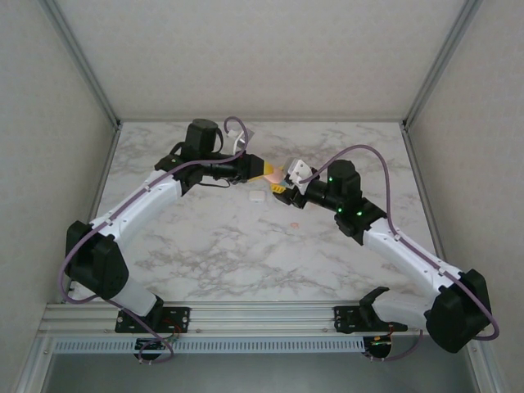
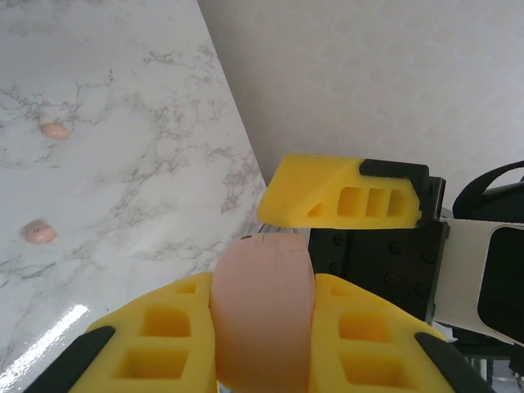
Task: Insert wireless bluetooth earbuds into charging case
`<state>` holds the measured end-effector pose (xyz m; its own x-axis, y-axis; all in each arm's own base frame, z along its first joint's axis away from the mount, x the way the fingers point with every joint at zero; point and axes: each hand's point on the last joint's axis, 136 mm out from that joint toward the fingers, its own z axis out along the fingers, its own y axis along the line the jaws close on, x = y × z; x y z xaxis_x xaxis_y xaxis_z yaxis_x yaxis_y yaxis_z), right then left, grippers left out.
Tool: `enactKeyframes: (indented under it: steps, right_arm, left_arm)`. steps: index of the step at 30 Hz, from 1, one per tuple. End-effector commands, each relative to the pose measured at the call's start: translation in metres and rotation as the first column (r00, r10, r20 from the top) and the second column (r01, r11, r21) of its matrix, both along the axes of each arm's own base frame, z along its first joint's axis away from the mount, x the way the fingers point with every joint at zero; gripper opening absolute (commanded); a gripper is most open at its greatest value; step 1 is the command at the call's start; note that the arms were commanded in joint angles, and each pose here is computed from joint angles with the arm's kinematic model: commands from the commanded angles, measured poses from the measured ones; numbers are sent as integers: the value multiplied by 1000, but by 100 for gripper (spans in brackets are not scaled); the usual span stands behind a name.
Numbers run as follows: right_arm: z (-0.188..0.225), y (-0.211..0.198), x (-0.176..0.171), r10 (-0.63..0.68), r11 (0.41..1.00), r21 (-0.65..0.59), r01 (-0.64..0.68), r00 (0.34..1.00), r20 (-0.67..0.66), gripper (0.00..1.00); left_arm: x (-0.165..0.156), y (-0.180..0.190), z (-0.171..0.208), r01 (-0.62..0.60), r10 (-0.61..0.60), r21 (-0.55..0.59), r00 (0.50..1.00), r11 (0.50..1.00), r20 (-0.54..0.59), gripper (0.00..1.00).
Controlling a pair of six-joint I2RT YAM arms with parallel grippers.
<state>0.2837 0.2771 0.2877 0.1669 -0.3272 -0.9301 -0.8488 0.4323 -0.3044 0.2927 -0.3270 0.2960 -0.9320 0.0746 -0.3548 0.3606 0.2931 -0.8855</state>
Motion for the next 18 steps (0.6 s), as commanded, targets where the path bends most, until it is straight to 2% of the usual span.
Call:
enactKeyframes:
  steps: [1,9,11,13,16,17,18]
  right_arm:
    - [20,-6,-5,16,999,27,-17,999,46,47]
    - [19,-3,-3,31,999,27,-31,999,15,48]
    - [21,-2,-2,30,999,37,-30,999,15,46]
    - [23,-2,-1,26,999,45,-27,1000,13,41]
    - [29,-2,-4,41,997,66,-40,999,-5,38]
    - [31,-1,-6,55,996,73,-53,998,-18,37]
    - [33,-1,-8,66,995,80,-63,997,-35,36]
  left_arm:
    - [-8,-1,17,31,-31,-40,1000,999,-2,7]
    - [-13,-2,27,54,-54,-65,998,996,13,8]
    - [-14,-2,28,56,-55,-67,998,996,16,8]
    - [-14,-2,29,58,-57,-69,998,996,21,10]
    - [-15,0,31,56,-54,-63,998,996,44,18]
    - [-14,1,30,50,-47,-53,997,997,56,24]
    - [-14,3,31,41,-38,-43,996,998,78,34]
